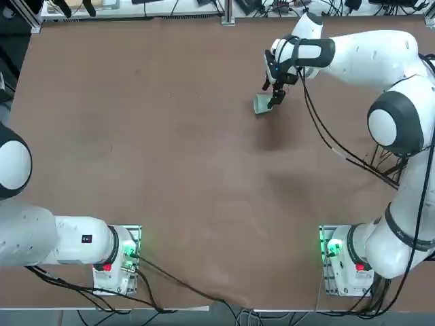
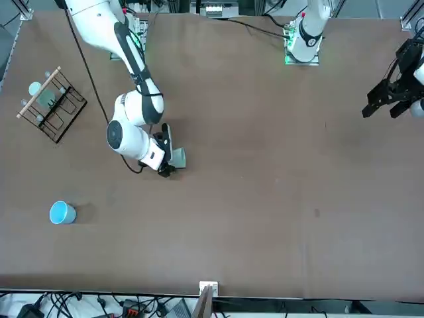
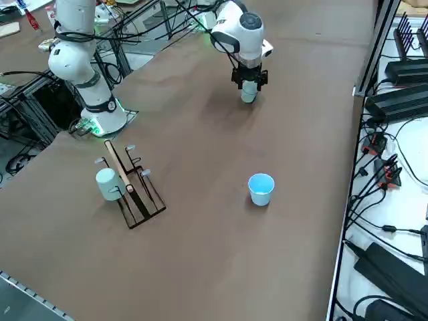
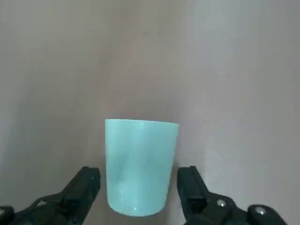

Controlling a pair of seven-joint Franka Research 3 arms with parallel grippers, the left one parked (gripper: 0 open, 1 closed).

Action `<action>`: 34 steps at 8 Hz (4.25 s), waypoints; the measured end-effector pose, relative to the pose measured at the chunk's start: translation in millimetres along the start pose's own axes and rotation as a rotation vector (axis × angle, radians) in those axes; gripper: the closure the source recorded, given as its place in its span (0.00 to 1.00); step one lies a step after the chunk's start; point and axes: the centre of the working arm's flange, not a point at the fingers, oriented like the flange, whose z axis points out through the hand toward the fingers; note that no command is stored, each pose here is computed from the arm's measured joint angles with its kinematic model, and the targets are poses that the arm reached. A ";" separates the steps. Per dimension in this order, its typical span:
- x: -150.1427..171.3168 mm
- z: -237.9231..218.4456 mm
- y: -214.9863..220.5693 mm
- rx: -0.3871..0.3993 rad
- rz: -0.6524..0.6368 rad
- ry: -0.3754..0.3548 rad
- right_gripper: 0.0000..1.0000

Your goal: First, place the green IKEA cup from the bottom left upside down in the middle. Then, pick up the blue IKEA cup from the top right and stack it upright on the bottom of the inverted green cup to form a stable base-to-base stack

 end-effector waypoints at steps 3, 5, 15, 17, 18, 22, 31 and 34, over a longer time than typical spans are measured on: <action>-5.2 4.7 -3.5 -0.009 0.009 -0.007 0.00; -10.8 10.8 -8.4 -0.016 0.033 0.005 0.00; -17.1 28.7 -13.5 -0.061 0.053 -0.002 0.00; -15.8 32.3 -13.9 -0.065 0.057 0.000 0.04; -15.8 31.4 -13.7 -0.066 0.058 0.001 0.10; -14.2 29.7 -13.8 -0.068 0.054 0.001 0.13; -10.6 -40.3 -0.1 -0.089 -0.006 -0.011 0.13; -58.1 -105.0 21.8 -0.013 0.002 -0.078 0.13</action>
